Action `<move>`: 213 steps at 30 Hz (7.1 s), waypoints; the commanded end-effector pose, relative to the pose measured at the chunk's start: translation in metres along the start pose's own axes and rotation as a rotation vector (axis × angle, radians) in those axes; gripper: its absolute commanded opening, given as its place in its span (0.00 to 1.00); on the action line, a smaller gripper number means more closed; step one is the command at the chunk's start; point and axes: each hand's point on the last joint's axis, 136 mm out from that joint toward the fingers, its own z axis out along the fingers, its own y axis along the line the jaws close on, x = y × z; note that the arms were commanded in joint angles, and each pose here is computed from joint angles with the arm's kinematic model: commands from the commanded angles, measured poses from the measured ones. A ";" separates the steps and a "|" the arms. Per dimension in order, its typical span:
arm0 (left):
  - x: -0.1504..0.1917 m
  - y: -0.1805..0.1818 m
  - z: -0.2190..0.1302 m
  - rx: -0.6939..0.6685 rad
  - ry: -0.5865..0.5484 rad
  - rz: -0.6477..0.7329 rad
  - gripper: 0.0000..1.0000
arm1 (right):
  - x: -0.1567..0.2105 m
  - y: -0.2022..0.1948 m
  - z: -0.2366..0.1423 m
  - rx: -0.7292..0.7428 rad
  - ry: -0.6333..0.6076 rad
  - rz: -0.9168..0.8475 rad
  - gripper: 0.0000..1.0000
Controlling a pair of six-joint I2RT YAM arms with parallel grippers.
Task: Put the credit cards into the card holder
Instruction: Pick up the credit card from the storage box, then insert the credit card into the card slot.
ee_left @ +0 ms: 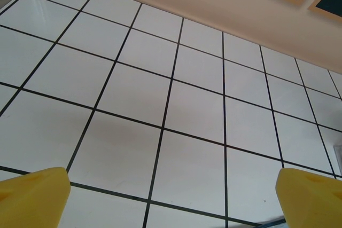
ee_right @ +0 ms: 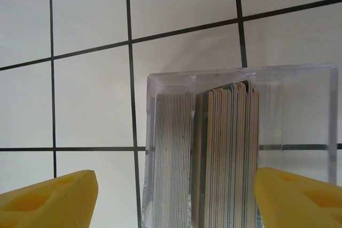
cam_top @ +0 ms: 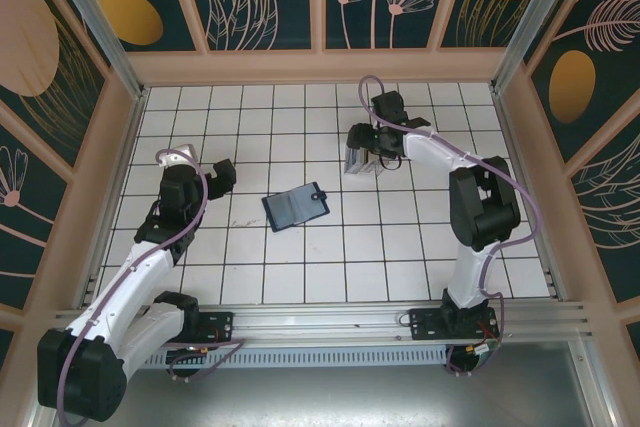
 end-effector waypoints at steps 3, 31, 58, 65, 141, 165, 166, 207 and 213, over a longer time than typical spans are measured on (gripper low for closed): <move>-0.003 0.004 -0.001 -0.019 -0.028 -0.024 0.99 | -0.009 -0.011 -0.016 0.051 -0.067 0.002 0.80; 0.006 0.009 -0.005 -0.020 -0.015 -0.036 0.99 | 0.011 0.027 -0.011 -0.210 -0.014 -0.015 0.63; 0.007 0.001 -0.006 0.021 0.000 -0.075 0.99 | 0.010 0.016 -0.026 -0.236 -0.066 0.032 0.19; 0.020 -0.005 -0.005 0.065 0.050 -0.075 0.99 | 0.010 0.008 -0.054 -0.204 -0.101 0.011 0.04; 0.210 -0.039 0.043 0.158 0.899 -0.278 0.14 | 0.192 0.144 0.032 -0.826 0.608 -0.119 0.04; 0.210 -0.041 0.046 0.167 0.916 -0.261 0.12 | 0.204 0.146 0.028 -0.681 0.538 -0.182 0.35; 0.209 -0.041 0.047 0.166 0.909 -0.260 0.12 | 0.200 0.145 0.027 -0.673 0.526 -0.188 0.35; 0.217 -0.051 0.052 0.217 0.937 -0.307 0.17 | 0.163 0.141 -0.018 -0.366 0.268 -0.346 0.43; 0.218 -0.051 0.051 0.224 0.951 -0.290 0.21 | 0.178 0.119 -0.010 -0.338 0.323 -0.306 0.43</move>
